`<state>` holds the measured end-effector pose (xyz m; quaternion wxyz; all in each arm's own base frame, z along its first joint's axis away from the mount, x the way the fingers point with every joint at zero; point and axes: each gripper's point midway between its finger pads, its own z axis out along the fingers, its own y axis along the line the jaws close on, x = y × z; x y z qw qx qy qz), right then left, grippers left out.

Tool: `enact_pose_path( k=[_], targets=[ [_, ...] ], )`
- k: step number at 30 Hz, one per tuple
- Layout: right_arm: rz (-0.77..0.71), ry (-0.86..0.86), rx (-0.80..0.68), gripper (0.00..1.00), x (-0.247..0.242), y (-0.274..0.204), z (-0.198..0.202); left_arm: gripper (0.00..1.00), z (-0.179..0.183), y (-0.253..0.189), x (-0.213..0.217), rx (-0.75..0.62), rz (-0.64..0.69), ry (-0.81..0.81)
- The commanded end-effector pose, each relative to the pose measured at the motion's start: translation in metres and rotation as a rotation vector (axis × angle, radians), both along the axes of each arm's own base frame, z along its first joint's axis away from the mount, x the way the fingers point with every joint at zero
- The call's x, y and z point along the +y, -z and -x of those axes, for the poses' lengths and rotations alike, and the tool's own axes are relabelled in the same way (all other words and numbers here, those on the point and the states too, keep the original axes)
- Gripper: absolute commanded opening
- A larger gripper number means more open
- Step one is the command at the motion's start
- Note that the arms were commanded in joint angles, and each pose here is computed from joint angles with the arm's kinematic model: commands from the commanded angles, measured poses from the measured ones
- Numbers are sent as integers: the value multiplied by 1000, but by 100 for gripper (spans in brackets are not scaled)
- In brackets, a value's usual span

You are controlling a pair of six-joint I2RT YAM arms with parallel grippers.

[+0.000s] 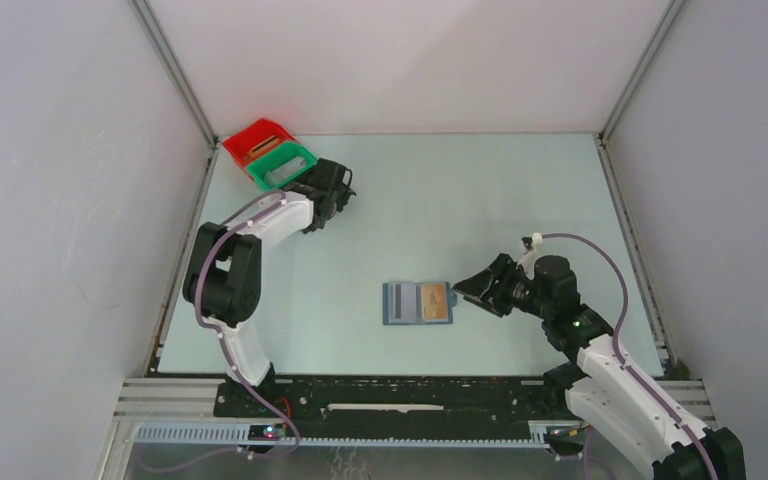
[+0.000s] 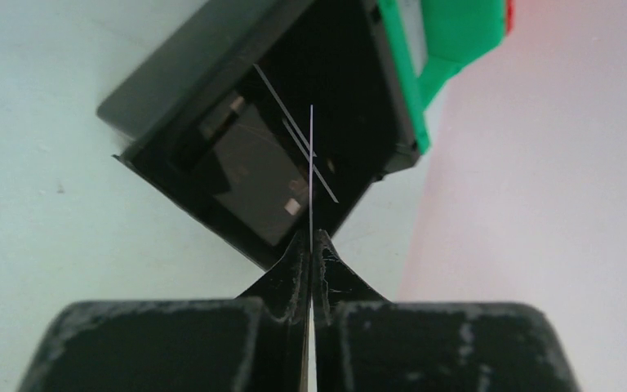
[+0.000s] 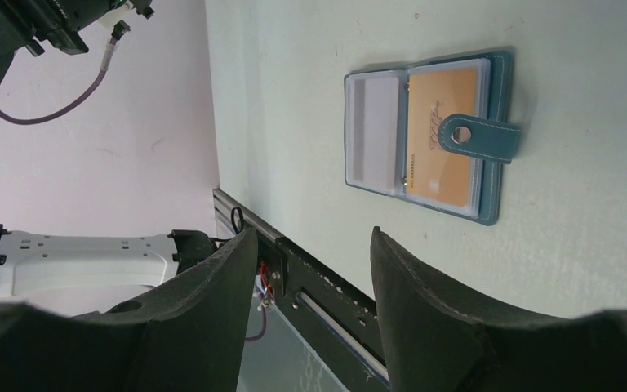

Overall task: Take the credit cards out of the card holder
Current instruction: Place the credit card in the storage box.

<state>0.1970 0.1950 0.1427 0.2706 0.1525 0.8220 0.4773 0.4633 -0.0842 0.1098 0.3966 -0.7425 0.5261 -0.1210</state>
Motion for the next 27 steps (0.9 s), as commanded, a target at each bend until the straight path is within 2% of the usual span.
enact_pose_path(
  k=[1,6,10,12,17,27],
  targets=[
    [11,15,-27,62,-4,-5,-2,0,-12,-7,3,-91,165,-166],
    [20,19,-23,62,-6,-4,1,2,-12,-4,8,-95,165,-186],
    [16,21,-23,62,-6,-4,0,27,-9,0,9,-94,179,-188],
    [11,20,-25,62,-5,-5,-1,34,-7,0,10,-101,185,-182],
    [3,18,-34,62,-4,-7,-3,36,0,-22,7,-125,167,-123],
    [5,14,-43,62,-2,-8,-7,47,31,-91,2,-223,19,41]
  ],
)
